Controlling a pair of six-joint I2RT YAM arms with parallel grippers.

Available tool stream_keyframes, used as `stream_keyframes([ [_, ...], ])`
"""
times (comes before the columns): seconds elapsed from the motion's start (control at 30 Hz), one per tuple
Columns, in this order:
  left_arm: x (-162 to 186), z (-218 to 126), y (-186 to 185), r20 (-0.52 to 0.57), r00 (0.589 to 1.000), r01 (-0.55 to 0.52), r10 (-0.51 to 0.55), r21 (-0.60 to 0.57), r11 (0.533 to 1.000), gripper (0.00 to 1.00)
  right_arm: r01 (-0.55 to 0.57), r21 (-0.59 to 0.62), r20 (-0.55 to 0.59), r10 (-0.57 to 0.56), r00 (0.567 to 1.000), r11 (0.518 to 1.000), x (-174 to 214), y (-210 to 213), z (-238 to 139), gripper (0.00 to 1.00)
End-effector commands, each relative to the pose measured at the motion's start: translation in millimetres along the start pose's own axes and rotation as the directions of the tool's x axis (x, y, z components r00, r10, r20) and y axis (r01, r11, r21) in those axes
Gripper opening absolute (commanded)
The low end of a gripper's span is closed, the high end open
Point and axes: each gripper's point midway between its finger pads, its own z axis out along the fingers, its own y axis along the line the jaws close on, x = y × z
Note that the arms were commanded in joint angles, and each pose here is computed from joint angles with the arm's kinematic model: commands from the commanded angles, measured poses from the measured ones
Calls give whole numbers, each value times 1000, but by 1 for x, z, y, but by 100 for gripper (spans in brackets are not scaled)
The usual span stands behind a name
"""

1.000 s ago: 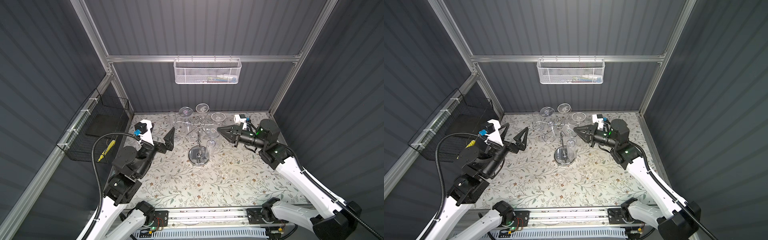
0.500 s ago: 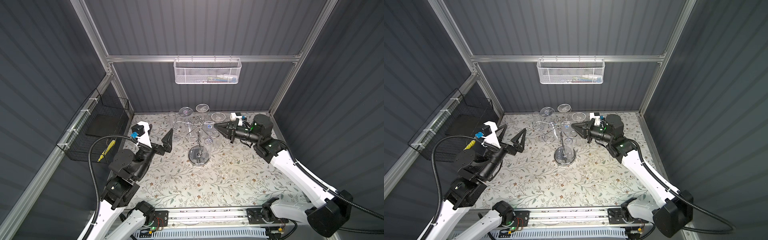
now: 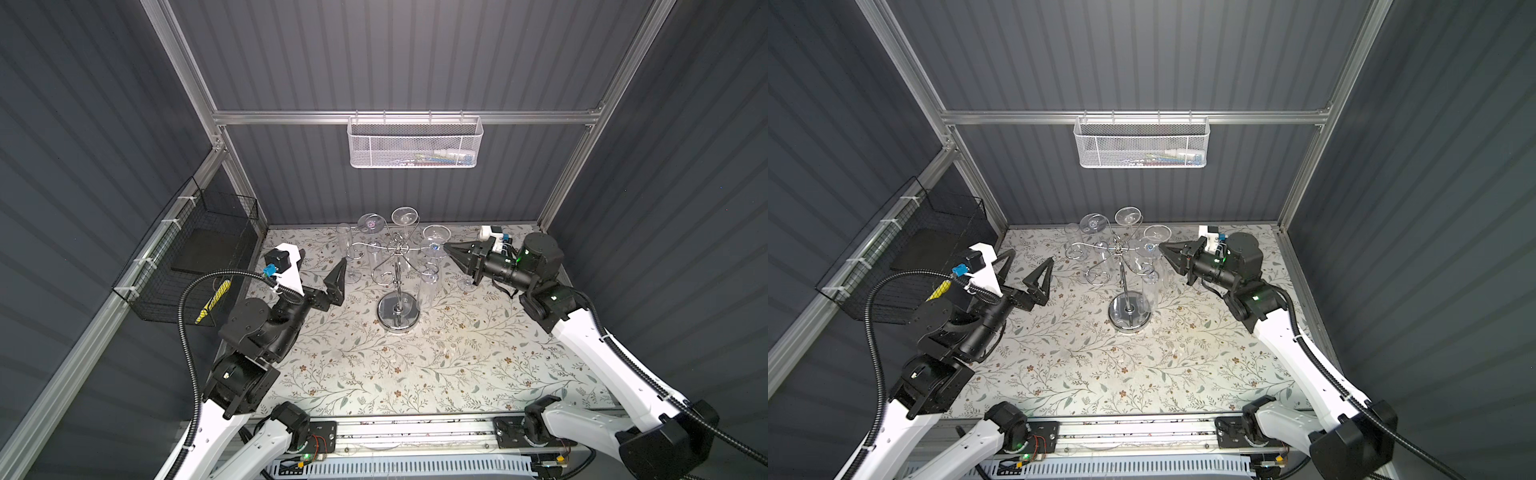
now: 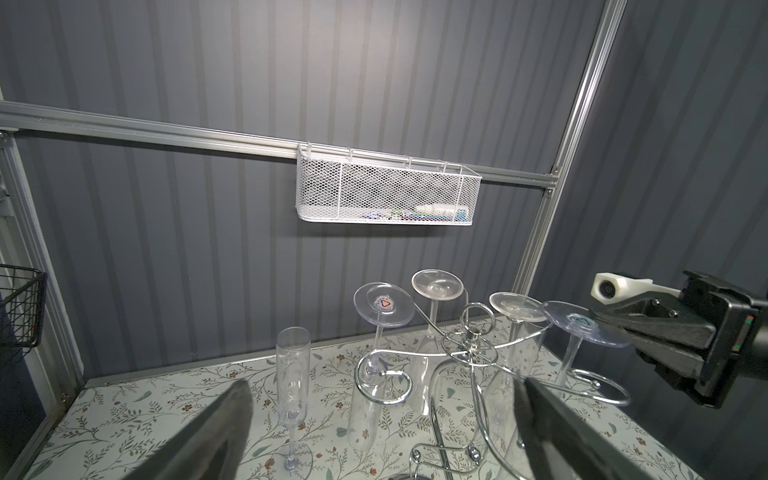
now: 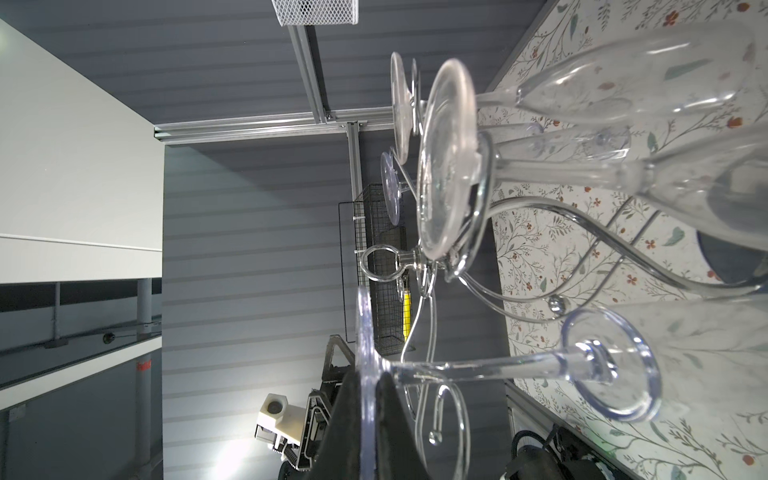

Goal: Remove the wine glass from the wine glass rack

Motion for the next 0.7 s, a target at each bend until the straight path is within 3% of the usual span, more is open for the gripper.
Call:
stream_keyframes([
  [0.0, 0, -1, 1, 2, 1000, 16, -16, -7, 1000, 100, 23, -16, 48, -22, 999, 1000, -4, 3, -16, 0],
  [0.27, -8, 5, -9, -3, 999, 39, -39, 41, 998, 100, 69, 10, 154, -70, 986, 998, -12, -6, -51, 0],
  [0.47, -20, 14, -23, -22, 995, 98, -96, 108, 989, 100, 214, 37, 230, -216, 949, 976, -15, 17, -84, 0],
  [0.6, -33, 18, -37, -31, 990, 141, -138, 171, 975, 100, 396, 106, 283, -409, 867, 912, -13, 47, -108, 0],
  [0.67, -40, 22, -45, -37, 985, 172, -168, 210, 962, 100, 524, 132, 306, -537, 786, 841, -10, 66, -119, 0],
])
